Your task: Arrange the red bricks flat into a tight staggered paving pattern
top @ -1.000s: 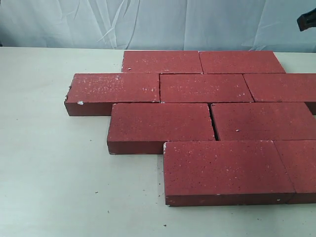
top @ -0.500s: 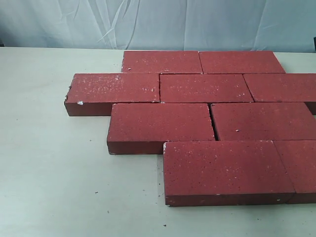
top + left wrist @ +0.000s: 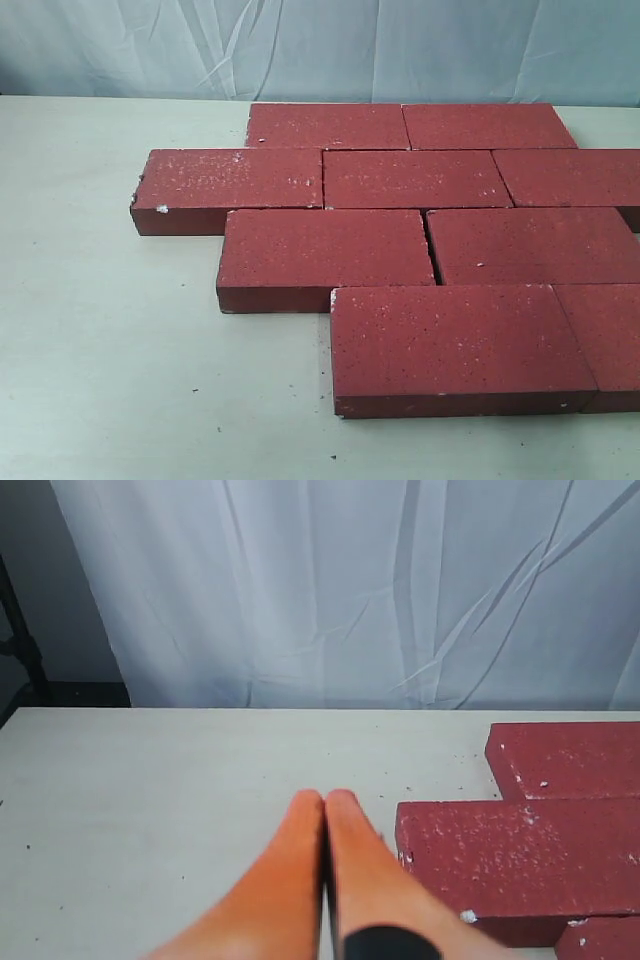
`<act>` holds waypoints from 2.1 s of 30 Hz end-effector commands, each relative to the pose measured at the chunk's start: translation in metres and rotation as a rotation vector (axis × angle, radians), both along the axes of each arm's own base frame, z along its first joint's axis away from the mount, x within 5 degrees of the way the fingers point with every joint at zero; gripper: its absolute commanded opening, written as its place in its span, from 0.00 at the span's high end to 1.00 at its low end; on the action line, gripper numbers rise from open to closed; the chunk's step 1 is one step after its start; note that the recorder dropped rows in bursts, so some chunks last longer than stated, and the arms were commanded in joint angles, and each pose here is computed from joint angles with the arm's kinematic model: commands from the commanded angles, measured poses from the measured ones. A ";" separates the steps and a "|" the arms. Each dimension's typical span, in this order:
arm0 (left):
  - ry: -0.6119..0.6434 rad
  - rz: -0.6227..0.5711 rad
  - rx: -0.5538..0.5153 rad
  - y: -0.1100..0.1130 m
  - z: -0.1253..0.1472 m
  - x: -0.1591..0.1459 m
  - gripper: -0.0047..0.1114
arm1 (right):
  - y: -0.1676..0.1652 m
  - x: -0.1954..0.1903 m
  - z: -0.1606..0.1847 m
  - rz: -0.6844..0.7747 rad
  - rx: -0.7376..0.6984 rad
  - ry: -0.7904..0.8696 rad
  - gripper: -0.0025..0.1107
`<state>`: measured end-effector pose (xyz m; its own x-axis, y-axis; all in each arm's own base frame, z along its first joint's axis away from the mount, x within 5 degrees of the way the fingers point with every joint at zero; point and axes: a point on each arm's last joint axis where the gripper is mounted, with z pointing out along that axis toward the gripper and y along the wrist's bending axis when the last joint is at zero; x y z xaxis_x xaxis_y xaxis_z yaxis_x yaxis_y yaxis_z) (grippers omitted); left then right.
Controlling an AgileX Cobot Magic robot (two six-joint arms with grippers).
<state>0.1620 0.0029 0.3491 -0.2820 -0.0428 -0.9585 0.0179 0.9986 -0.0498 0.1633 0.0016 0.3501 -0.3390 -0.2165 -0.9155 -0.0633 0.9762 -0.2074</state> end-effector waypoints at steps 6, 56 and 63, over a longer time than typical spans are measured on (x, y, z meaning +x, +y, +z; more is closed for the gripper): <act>-0.117 0.017 -0.015 -0.002 -0.001 -0.032 0.96 | -0.001 -0.028 -0.001 0.004 0.017 -0.129 0.99; -0.293 0.094 0.117 0.002 -0.095 -0.094 0.96 | 0.002 -0.042 0.004 0.005 0.157 -0.164 0.99; -0.301 0.104 0.080 0.002 -0.131 -0.104 0.96 | 0.002 -0.042 0.004 0.004 0.159 -0.164 0.99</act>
